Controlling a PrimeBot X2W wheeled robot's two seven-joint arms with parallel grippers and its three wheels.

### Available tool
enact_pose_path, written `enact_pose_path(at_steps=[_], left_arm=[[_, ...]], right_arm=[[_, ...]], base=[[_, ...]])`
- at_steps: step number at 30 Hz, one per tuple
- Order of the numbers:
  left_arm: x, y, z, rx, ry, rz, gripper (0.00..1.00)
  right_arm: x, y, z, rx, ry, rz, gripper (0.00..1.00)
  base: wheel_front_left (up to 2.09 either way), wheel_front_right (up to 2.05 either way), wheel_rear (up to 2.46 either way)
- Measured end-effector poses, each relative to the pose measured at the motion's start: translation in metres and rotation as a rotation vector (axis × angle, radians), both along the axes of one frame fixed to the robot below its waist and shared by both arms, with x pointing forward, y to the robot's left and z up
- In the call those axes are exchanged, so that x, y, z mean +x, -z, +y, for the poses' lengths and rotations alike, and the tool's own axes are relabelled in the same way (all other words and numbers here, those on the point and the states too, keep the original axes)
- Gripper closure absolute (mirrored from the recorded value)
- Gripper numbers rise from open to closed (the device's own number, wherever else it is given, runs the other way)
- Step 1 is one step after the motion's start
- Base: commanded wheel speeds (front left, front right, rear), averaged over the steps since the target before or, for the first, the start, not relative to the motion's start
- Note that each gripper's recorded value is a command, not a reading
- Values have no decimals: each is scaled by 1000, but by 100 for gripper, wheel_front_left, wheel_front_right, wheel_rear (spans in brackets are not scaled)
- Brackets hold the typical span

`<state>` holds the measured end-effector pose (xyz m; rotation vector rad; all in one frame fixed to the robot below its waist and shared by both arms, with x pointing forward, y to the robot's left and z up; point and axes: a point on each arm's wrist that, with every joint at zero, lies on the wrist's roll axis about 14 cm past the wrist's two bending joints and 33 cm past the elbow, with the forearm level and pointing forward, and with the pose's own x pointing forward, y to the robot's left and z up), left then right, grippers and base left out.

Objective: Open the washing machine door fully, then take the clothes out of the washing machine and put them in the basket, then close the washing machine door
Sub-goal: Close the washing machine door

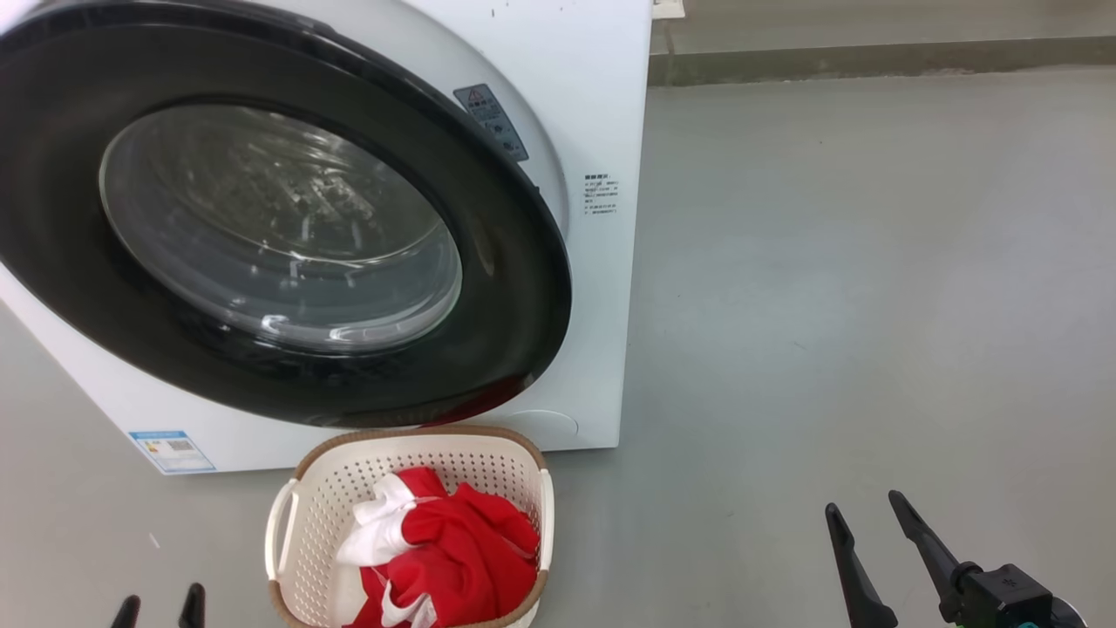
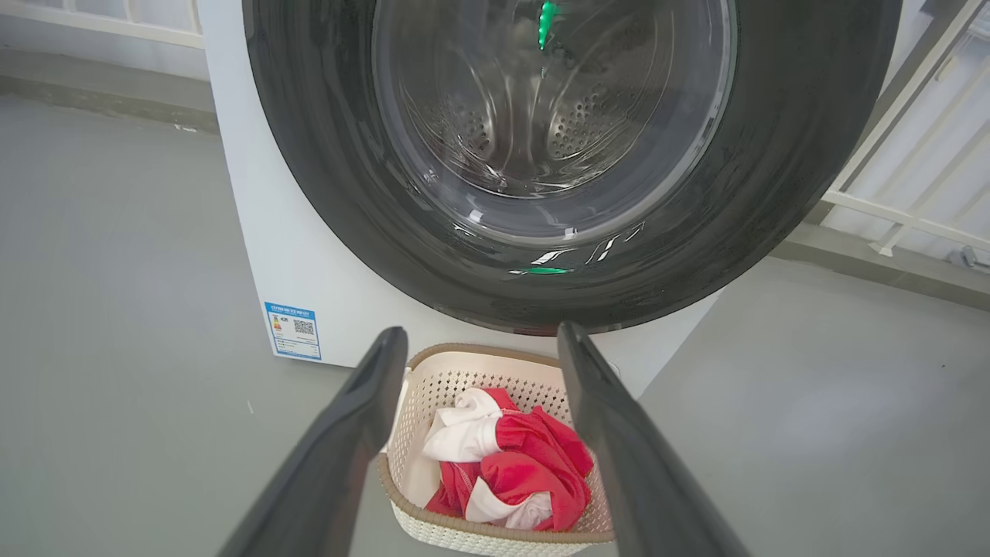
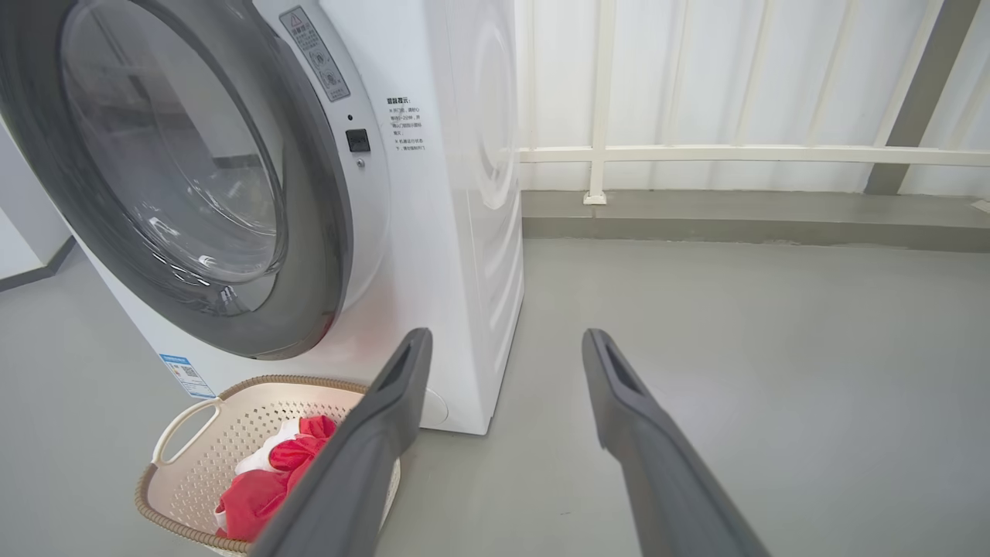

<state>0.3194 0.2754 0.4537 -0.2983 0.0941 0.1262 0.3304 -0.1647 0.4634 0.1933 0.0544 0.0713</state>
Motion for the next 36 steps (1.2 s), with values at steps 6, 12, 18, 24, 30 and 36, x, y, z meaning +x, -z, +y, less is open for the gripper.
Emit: enact_pose_path(at_steps=[6,12,18,24,30,36], left_arm=[[-8,0,-6,49,15,2,0],[-10,-7,-13,117,40,-15,0],[-8,-12,-22,149,63,-32,0],[-12,-7,-23,145,62,-18,0],[-14,-6,-24,144,64,-15,0],[-15,-7,-25,142,64,-18,0]], right_arm=[[-3,-4,-6,-1,18,-14,0],[-7,-1,-10,-3,32,-4,0],[-7,-2,-11,-3,36,-6,0],[-7,-2,-12,-3,36,-8,0],[-6,-3,-12,-3,35,-11,0],[-4,-4,-9,-3,27,-13,55]], base=[[0,0,0],[0,0,0],[0,0,0],[0,0,0],[0,0,0],[0,0,0]])
